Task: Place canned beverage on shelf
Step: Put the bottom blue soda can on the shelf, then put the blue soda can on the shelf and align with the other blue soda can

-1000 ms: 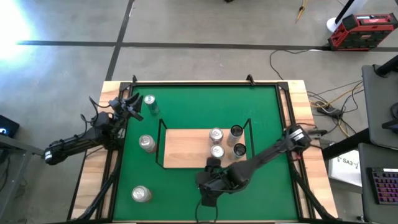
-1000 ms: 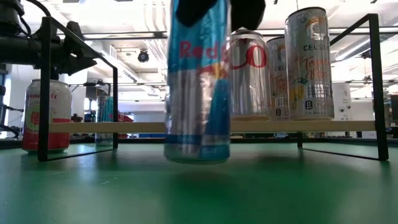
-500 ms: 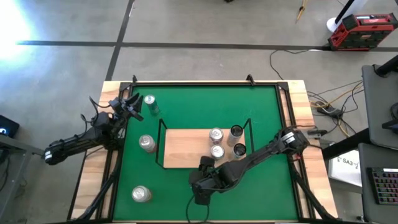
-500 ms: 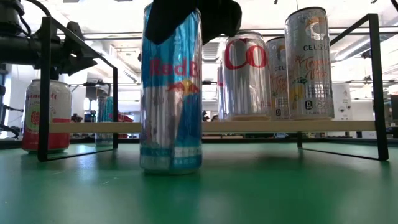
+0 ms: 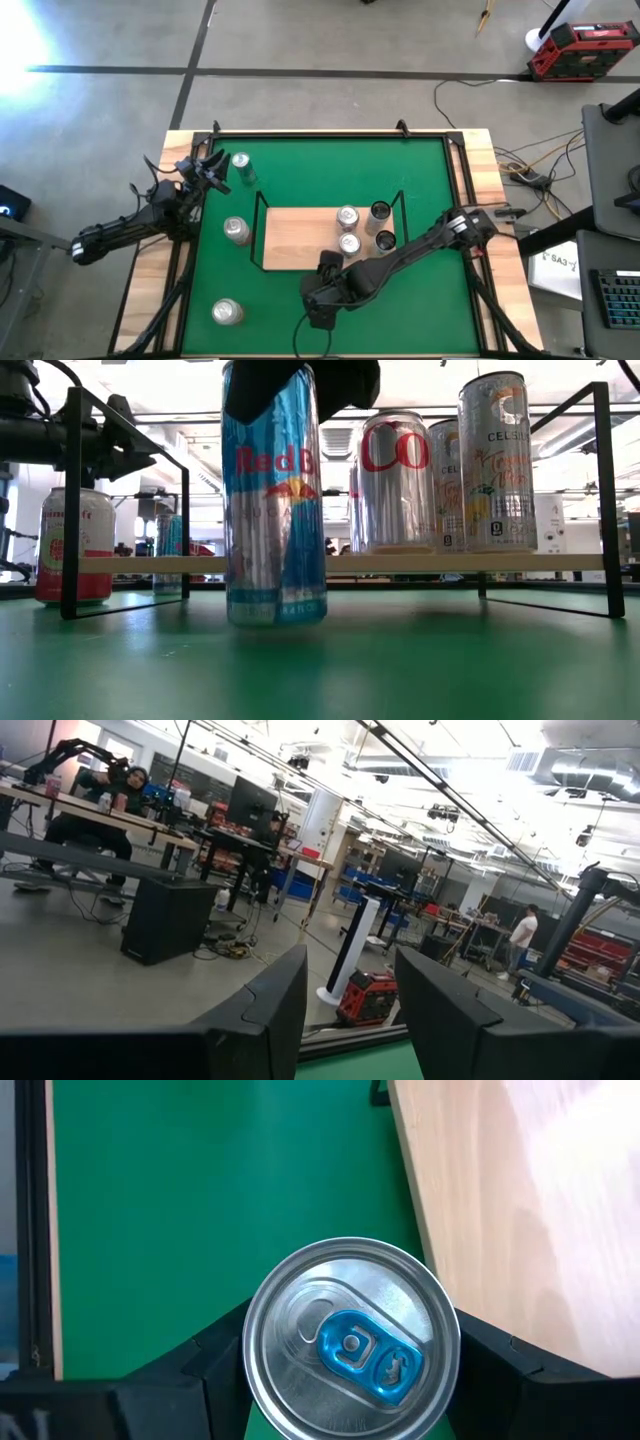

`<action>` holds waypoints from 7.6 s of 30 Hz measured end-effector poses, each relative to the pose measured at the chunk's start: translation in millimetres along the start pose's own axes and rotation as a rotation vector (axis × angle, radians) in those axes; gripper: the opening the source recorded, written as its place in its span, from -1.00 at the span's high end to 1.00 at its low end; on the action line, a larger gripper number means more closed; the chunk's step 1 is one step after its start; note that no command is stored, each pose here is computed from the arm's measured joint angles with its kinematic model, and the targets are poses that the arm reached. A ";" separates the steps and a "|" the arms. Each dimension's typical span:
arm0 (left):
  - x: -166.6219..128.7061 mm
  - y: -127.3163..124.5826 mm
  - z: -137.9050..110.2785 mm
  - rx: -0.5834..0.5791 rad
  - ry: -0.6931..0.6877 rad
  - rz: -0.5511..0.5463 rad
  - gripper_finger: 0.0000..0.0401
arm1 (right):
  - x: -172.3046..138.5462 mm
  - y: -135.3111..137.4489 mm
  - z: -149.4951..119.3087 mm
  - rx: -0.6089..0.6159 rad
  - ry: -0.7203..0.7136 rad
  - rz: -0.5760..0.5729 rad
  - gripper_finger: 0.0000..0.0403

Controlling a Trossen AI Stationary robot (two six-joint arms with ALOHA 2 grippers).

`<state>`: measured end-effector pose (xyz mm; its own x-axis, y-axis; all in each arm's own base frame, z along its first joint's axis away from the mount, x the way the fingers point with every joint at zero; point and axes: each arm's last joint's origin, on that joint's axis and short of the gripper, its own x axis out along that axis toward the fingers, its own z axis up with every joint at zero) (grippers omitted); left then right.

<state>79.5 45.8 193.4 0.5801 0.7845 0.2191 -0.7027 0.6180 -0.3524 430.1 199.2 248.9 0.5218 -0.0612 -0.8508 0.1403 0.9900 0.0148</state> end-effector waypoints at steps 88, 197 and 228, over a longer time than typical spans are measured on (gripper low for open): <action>0.0 0.0 -0.1 0.000 0.001 0.000 0.32 | -21.5 -79.7 44.8 0.111 0.047 -0.147 -0.25; 0.2 0.0 -0.5 0.003 0.004 0.001 0.32 | -76.6 -391.0 61.8 -0.008 -0.321 0.516 -0.83; 0.2 0.0 -0.4 0.002 0.004 0.001 0.32 | -116.8 -294.1 -194.5 0.117 -1.047 -0.064 -0.83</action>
<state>79.9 45.9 193.1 0.5810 0.7849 0.2156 -0.7041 0.6175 -0.3505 164.2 -60.1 241.7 0.9686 -0.2472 0.0250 0.2444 0.9660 0.0844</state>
